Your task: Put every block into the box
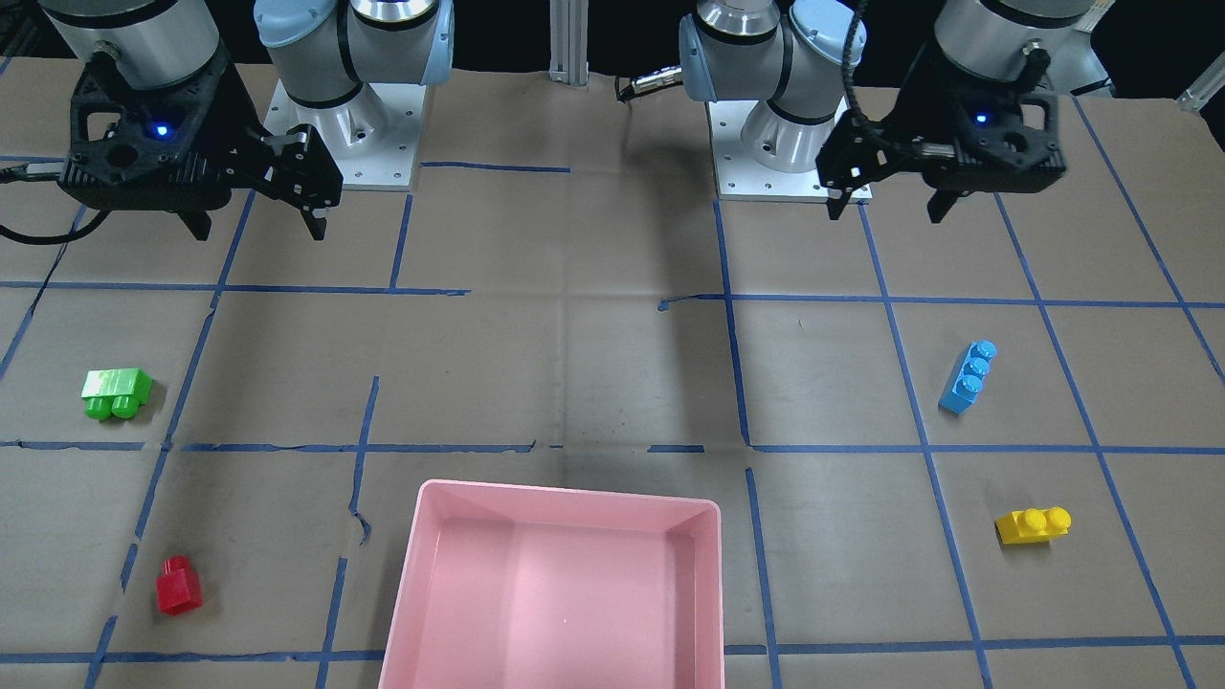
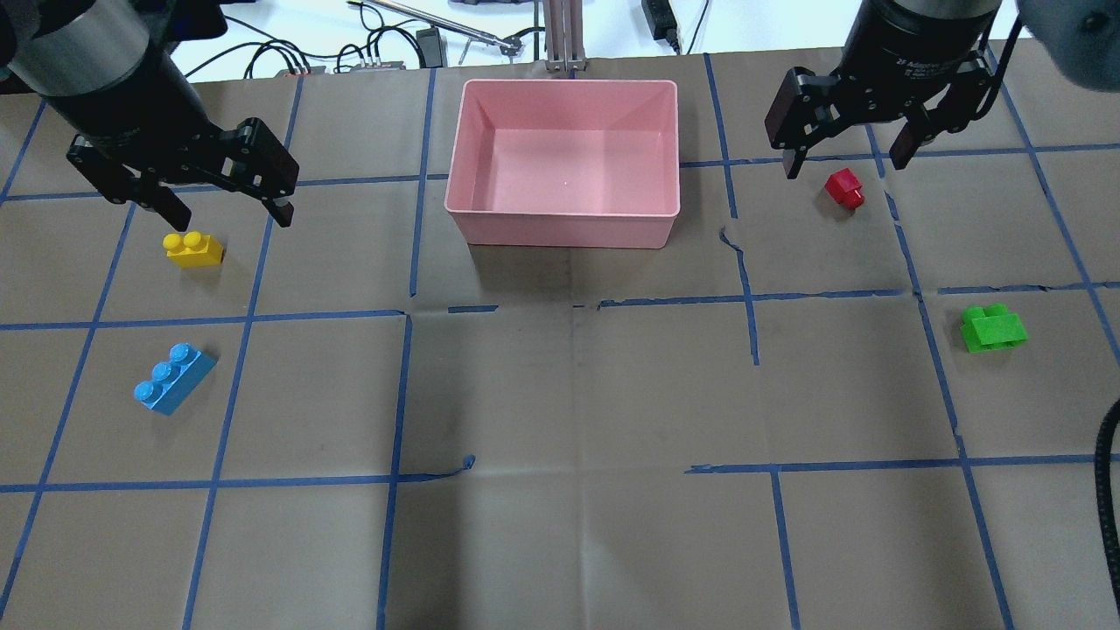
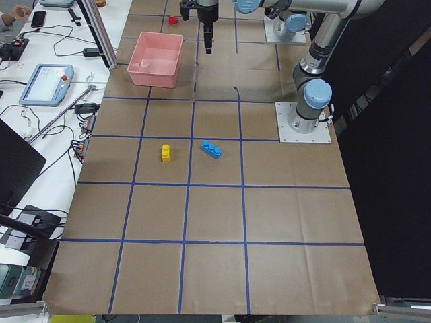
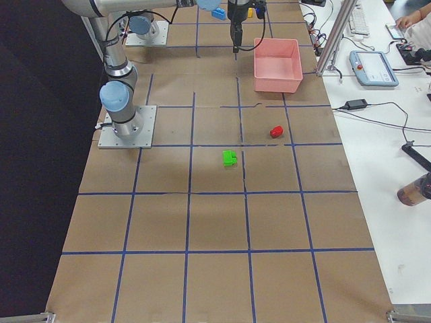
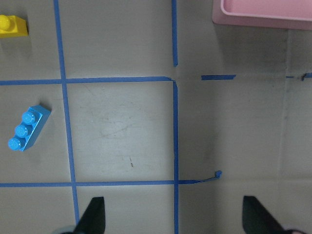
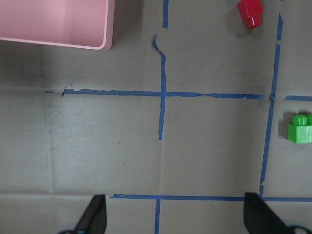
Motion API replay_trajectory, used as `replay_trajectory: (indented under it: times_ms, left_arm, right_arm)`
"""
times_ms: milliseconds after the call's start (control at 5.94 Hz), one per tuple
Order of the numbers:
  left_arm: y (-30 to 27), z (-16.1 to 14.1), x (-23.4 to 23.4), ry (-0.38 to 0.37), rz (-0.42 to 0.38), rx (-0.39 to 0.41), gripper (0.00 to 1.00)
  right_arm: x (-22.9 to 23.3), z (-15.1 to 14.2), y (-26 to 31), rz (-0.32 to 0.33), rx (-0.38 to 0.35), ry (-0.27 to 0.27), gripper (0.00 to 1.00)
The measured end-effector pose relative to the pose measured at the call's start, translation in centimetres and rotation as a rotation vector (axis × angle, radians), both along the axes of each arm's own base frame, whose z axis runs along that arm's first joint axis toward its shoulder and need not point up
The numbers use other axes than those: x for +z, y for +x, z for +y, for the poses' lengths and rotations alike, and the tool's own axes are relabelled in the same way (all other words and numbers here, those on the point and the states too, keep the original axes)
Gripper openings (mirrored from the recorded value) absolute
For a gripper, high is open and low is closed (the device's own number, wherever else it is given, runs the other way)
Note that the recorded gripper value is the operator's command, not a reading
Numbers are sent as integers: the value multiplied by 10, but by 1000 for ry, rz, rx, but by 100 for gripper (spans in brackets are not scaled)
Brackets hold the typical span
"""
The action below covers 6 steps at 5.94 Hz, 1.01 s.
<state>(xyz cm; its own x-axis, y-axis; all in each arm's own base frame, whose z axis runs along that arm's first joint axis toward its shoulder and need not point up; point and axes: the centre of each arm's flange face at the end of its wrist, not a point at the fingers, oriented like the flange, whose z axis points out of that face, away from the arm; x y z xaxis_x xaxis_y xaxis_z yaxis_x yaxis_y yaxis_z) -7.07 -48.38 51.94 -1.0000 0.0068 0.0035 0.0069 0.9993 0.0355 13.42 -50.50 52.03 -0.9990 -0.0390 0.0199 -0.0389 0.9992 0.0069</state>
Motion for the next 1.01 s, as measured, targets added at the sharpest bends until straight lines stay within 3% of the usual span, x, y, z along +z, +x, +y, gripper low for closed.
replay_trajectory:
  times_ms: [505, 1010]
  left_arm:
    - [117, -11, -41, 40, 30, -91, 98]
    - [204, 1, -134, 25, 50, -335, 97]
  right_arm:
    - [-1, 0, 0, 1, 1, 3, 100]
    - [-2, 0, 0, 0, 1, 4, 100]
